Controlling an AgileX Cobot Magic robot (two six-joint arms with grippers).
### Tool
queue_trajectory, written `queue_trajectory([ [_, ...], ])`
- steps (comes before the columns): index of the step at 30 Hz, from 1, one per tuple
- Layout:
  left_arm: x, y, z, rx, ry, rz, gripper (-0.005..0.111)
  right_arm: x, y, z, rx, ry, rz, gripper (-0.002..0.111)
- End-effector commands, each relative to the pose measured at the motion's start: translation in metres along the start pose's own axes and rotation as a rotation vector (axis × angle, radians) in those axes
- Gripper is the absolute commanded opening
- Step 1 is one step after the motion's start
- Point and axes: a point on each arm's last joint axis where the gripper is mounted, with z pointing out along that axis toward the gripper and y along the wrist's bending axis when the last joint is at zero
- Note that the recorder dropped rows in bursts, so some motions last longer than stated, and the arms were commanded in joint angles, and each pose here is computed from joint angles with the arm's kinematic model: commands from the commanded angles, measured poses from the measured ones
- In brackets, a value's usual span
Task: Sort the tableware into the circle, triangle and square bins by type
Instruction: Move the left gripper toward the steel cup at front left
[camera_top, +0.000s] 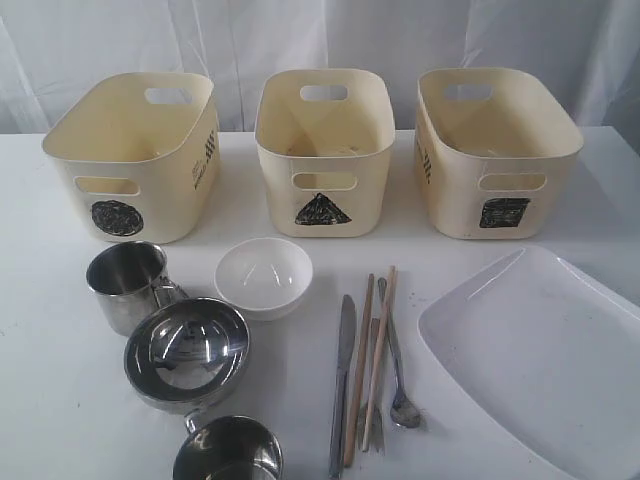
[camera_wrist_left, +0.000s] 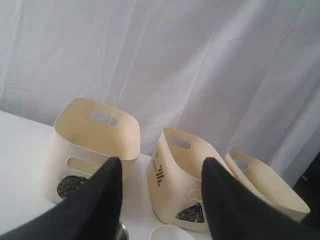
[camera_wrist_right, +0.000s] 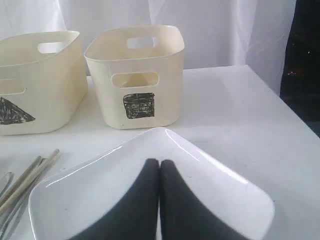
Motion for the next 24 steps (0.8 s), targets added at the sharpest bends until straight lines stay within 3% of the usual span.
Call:
queue_trajectory([
  [1, -0.006, -0.007, -0.002, 0.024, -0.014, 0.01, 0.054, 0.001, 0.0, 0.0, -0.007, -0.005, 0.005, 0.0],
  [7, -0.004, -0.008, -0.003, 0.035, 0.01, -0.002, 0.054, 0.001, 0.0, 0.0, -0.007, -0.005, 0.005, 0.0],
  [13, -0.002, -0.017, -0.004, 0.12, 0.063, -0.098, 0.052, 0.001, 0.0, 0.0, -0.007, -0.005, 0.005, 0.0],
  [16, -0.005, -0.029, -0.008, 0.186, 0.124, 0.036, 0.039, 0.001, 0.0, 0.0, -0.007, -0.005, 0.005, 0.0],
  [19, -0.012, -0.034, 0.0, 0.2, 0.24, 0.069, 0.024, 0.001, 0.0, 0.0, -0.007, -0.005, 0.005, 0.0],
  [24, -0.027, -0.028, 0.033, 0.154, 0.463, 0.136, 0.032, 0.001, 0.0, 0.0, -0.007, -0.005, 0.005, 0.0],
])
